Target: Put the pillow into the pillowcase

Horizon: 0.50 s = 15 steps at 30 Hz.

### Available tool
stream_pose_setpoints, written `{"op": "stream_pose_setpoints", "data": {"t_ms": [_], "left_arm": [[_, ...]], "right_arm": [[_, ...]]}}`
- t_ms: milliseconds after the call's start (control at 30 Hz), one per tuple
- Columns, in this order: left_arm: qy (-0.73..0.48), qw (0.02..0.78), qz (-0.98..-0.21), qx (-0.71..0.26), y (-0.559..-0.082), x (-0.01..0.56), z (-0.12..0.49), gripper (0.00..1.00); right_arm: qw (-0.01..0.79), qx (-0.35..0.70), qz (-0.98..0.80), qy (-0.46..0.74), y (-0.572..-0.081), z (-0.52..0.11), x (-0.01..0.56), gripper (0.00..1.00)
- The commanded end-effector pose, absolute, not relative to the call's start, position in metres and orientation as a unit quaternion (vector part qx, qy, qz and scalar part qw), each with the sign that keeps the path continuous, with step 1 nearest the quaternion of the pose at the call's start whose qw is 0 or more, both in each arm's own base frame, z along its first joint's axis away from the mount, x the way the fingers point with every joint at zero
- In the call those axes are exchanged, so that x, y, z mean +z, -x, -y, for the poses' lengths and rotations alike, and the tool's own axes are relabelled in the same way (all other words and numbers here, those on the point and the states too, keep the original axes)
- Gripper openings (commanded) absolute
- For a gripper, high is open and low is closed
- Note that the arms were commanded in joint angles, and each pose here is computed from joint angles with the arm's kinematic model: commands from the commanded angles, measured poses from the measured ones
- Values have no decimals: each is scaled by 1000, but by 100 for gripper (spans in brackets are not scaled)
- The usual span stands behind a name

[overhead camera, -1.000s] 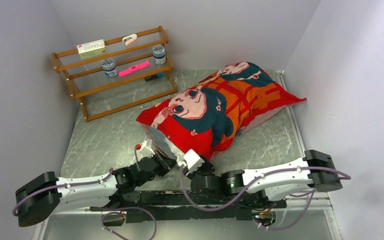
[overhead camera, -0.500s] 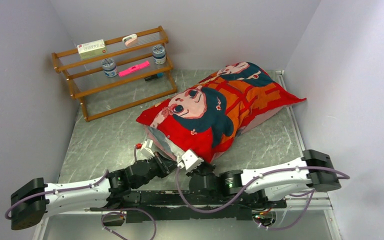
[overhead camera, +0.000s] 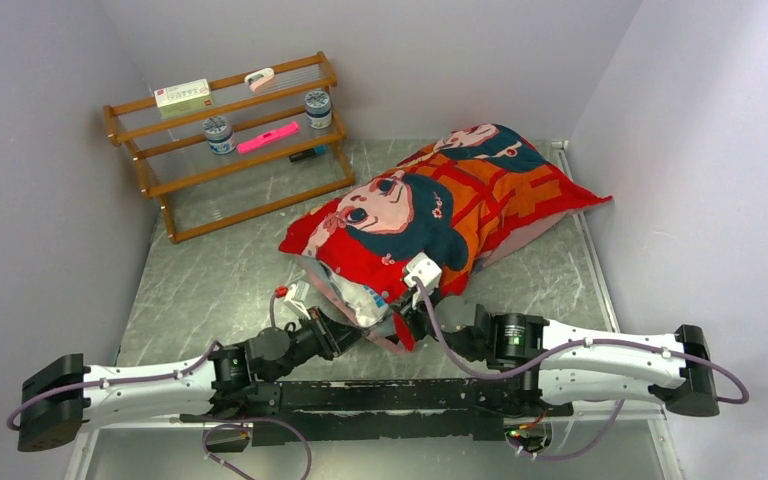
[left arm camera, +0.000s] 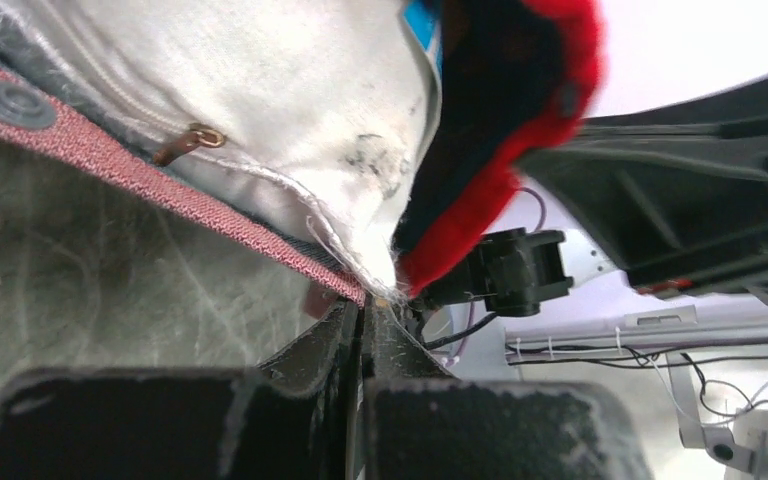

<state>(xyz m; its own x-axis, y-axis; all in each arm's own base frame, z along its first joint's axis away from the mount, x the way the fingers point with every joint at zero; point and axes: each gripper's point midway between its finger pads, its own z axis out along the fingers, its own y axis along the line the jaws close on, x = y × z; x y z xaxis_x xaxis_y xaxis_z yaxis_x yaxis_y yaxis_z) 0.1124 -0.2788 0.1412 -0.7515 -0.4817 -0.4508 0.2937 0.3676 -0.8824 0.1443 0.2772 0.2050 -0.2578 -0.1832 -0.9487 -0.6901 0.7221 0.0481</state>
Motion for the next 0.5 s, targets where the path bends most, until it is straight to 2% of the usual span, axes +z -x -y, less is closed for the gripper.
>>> {"op": "stream_pose_setpoints", "data": {"t_ms": [0,133,267,467], "left_arm": [[44,383,-679,-625,-108,199,282,5],[49,382,-669,-635,-107,206,280,5],[52,350,-695,-626,-100,187,284,5],[82,325,-738,-585,-99,154,279,5]], "right_arm": [[474,319,-754,325,-122,-290,198,0],[472,309,-771,294,-136,-283,195,0],[491,302,-776,255,-150,-277,199,0],[453,434,-704,333,-112,-326,219,0]]}}
